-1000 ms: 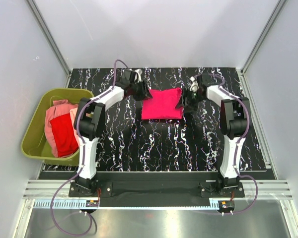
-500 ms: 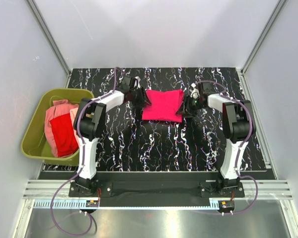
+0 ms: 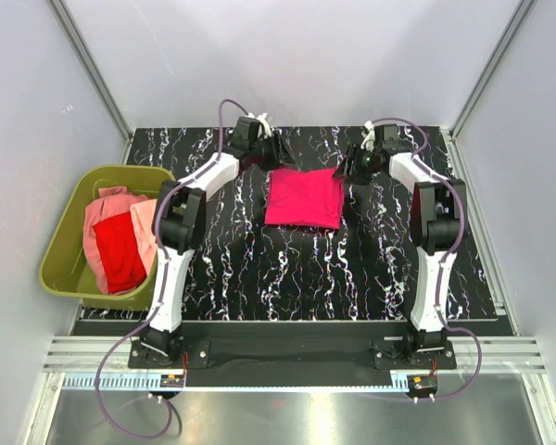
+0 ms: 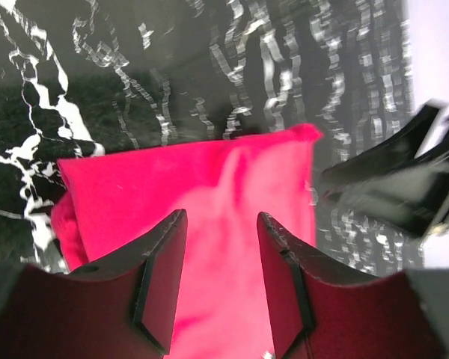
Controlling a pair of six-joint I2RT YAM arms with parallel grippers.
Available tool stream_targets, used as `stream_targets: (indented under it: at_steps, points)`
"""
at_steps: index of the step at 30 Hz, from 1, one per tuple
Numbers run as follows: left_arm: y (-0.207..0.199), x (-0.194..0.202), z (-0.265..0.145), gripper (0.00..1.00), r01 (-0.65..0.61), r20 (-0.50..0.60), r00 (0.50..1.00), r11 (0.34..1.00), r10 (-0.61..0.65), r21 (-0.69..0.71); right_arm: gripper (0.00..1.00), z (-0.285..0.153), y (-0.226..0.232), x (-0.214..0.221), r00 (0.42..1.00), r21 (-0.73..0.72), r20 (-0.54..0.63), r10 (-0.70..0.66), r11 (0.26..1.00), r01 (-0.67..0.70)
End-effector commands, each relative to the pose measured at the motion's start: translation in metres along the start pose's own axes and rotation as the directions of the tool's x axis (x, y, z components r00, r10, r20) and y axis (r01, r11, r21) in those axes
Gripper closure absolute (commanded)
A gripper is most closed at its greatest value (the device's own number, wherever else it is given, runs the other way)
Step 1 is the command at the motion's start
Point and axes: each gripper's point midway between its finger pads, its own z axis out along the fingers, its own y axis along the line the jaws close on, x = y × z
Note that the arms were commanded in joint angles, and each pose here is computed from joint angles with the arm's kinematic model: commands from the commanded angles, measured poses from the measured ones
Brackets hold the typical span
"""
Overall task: Fold and stack the t-shirts
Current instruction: Fold the tshirt
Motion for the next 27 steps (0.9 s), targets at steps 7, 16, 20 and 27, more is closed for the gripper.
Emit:
stream_targets:
  at_steps: [7,16,20,27]
  points:
    - [0.032,-0.003,0.034,0.51,0.012,0.022,1.0,1.0,-0.013,0.006,0.72,0.028,-0.021,-0.048,0.993,-0.055,0.12,-0.009,0.998,0.016]
    - [0.018,-0.013,0.03,0.48,0.05,0.032,0.998,0.996,-0.052,0.071,0.96,0.033,-0.037,-0.057,0.985,-0.122,0.16,0.063,0.992,-0.043]
    - [-0.02,-0.039,0.002,0.47,0.023,0.073,0.997,0.989,-0.034,0.145,0.79,0.005,-0.028,-0.071,0.981,-0.091,0.186,0.065,0.995,-0.048]
    - [-0.032,-0.042,-0.042,0.45,-0.022,0.101,0.995,0.997,0.015,0.068,0.65,-0.035,0.027,-0.05,0.995,-0.169,0.084,0.048,0.985,-0.033]
